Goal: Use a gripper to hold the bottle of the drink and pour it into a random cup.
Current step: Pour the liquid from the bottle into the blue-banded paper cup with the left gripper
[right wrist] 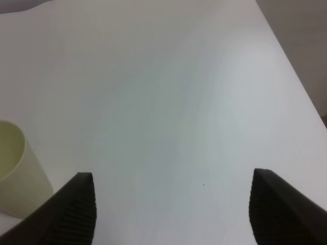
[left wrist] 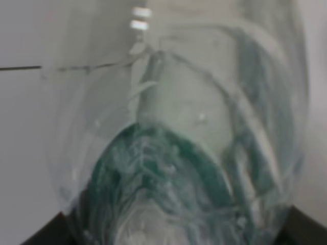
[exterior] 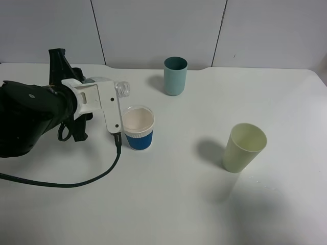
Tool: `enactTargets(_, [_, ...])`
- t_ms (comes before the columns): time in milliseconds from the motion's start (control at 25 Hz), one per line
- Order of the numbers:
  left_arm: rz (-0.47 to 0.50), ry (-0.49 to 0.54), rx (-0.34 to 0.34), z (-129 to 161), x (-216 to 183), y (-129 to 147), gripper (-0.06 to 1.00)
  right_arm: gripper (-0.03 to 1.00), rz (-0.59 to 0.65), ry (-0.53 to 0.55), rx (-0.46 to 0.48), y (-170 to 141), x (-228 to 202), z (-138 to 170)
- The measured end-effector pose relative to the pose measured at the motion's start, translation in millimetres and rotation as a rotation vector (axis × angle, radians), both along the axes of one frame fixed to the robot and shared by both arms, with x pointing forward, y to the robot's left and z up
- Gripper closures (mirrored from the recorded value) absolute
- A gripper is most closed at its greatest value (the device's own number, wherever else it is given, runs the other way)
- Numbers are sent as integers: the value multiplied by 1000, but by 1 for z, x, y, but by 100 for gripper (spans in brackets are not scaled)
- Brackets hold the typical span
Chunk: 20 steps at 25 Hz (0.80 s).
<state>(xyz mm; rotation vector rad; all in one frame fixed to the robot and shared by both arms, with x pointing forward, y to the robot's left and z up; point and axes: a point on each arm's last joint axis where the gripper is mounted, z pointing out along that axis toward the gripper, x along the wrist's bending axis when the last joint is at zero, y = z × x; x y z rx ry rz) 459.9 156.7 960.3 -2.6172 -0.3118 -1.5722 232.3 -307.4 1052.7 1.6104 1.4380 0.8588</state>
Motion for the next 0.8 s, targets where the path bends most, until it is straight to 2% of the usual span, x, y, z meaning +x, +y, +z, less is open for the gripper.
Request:
enactTargets(480, [64, 65, 0, -5, -4, 5, 44, 33, 0, 0, 0, 0, 0, 0])
enactTargets(800, [64, 58, 45, -3, -4, 7, 44, 33, 0, 0, 0, 0, 0, 0])
